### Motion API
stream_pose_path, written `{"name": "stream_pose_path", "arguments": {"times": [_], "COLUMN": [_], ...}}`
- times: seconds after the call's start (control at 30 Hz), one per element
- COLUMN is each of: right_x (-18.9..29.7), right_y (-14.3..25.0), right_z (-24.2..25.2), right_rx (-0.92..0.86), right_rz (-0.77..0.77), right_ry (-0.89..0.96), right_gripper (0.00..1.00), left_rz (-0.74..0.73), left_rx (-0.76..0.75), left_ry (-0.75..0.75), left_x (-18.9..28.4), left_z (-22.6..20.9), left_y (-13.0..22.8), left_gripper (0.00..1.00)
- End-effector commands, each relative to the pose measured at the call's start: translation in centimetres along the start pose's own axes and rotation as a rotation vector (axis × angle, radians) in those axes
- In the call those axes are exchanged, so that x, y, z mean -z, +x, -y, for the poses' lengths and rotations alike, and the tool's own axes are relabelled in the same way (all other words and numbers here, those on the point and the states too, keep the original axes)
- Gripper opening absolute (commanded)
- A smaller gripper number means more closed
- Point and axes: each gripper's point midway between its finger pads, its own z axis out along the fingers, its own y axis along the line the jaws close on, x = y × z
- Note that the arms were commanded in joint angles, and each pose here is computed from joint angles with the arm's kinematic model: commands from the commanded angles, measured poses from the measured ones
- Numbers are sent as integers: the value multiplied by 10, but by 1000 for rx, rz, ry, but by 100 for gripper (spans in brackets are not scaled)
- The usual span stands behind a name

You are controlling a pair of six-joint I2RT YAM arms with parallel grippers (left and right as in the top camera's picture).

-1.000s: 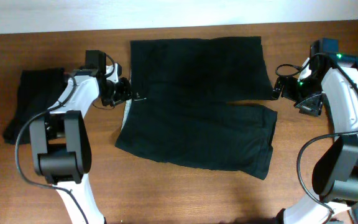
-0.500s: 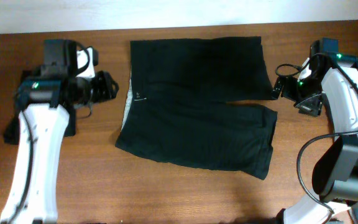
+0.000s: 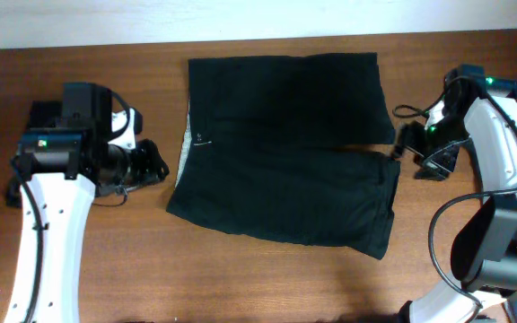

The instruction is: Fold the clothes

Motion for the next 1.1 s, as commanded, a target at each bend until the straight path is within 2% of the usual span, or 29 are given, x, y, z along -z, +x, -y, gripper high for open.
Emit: {"name": "stream_pose_path", "arguments": {"times": [0.0, 0.13, 0.27, 0.5, 0.53, 0.6, 0.73, 0.8, 1.07], "right_x": [3, 8, 22, 53, 55, 54, 34, 19, -43], "right_y": [17, 43, 65, 109, 114, 123, 145, 152, 150], "right_z": [3, 11, 19, 22, 23, 30, 43, 49, 54], "right_rx": [-21, -46, -52, -71, -68, -99, -156, -167, -231], "right_rz": [-67, -163, -186, 3, 46, 95, 73, 29, -57], "right_ry": [15, 55, 90, 35, 21, 21, 35, 53, 14], "right_gripper": [4, 4, 4, 4, 5, 14, 22, 35, 41], "left_rz": [-43, -71, -91, -100, -104, -114, -141, -137, -107], "left_rx": [-19, -12, -7, -5, -8, -22, -68, -88, -99], "left_ry": [-20, -26, -32, -59, -60, -58, -83, -133, -159], "left_x": [-13, -30, -41, -42, -42, -43, -52, -57, -68], "left_z": [-7, -14, -18, -23, -22, -19, -12, -14, -11], "left_y": [13, 20, 26, 29, 30, 33, 44, 46, 44], "left_gripper": [44, 44, 44, 44, 44, 44, 44, 45, 50]}}
